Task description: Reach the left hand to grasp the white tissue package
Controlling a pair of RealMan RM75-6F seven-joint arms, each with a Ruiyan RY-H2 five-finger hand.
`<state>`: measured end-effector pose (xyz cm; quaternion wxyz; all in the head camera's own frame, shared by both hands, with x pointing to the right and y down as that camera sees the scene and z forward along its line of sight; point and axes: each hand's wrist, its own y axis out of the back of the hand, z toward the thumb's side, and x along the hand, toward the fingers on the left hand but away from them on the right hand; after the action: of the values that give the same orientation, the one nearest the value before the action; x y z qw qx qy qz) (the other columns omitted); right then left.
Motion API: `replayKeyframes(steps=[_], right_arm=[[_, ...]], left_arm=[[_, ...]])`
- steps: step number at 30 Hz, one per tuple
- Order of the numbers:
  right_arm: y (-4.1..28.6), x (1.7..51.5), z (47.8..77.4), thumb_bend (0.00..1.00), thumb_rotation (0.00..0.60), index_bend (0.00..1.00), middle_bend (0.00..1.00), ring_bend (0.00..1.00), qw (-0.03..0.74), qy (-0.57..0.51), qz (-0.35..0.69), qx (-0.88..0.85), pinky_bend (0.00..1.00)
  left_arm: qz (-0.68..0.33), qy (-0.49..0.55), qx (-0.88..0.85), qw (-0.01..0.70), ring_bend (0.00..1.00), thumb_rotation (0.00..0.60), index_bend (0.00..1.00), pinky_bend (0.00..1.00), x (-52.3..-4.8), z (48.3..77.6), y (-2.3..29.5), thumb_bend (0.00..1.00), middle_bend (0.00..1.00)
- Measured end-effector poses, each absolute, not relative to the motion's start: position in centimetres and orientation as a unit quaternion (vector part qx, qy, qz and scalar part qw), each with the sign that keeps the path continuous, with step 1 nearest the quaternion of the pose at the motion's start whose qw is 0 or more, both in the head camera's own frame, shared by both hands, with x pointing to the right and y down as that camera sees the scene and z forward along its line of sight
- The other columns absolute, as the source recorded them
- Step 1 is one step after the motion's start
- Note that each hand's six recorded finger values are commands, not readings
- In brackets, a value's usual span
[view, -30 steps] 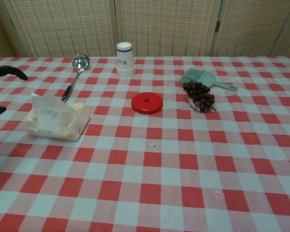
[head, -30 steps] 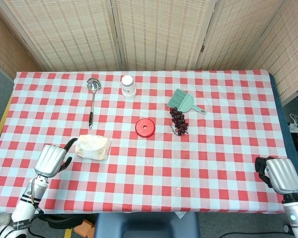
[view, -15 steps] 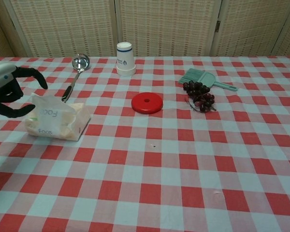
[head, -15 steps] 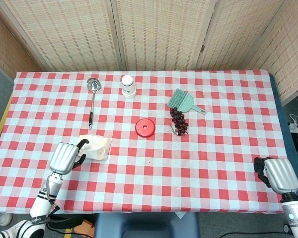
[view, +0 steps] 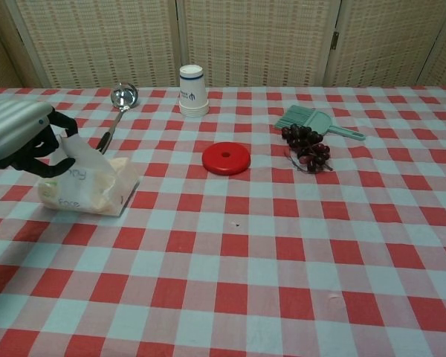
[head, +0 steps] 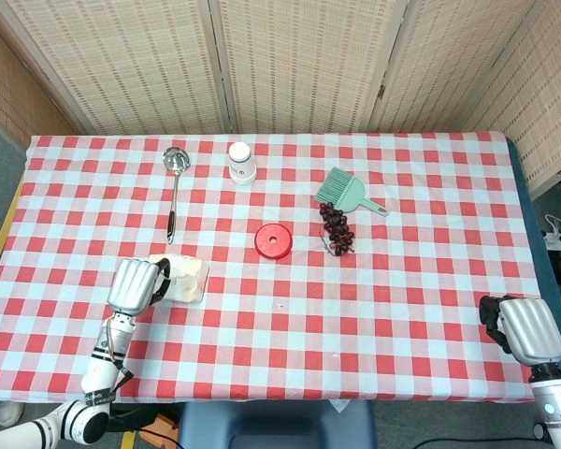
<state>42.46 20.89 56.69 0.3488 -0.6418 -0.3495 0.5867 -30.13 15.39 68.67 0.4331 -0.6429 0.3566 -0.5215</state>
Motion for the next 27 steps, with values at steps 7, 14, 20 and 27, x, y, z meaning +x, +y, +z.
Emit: replayKeyframes(steps=[7,14,20,27], right_arm=[[20.9,42.4,56.7,1.00,0.600,0.95,0.80,0.65,0.349,-0.348,0.587,-0.642,0.86],[21.0,42.4,56.8,1.00,0.600,0.95,0.80,0.65,0.348,-0.347,0.588,-0.643,0.86],[21.0,42.3,56.8,1.00,0.600,0.95,0.80,0.65,0.348,-0.345,0.588,-0.643,0.86],[21.2,42.2,57.1,1.00,0.600,0.95,0.80,0.65,0.349,-0.336,0.591,-0.645,0.86]], left_arm=[[-0.521,0.381,-0.625,0.440,1.00,0.600,0.78,1.00,-30.8,68.3,14.9,0.45,1.00],[-0.512,0.388,-0.612,0.461,1.00,0.600,0.78,1.00,-31.3,66.8,13.8,0.46,1.00],[-0.497,0.390,-0.602,0.488,1.00,0.600,0.78,1.00,-31.0,65.0,11.9,0.46,1.00],[-0.469,0.400,-0.581,0.532,1.00,0.600,0.78,1.00,-28.5,62.6,6.8,0.46,1.00]])
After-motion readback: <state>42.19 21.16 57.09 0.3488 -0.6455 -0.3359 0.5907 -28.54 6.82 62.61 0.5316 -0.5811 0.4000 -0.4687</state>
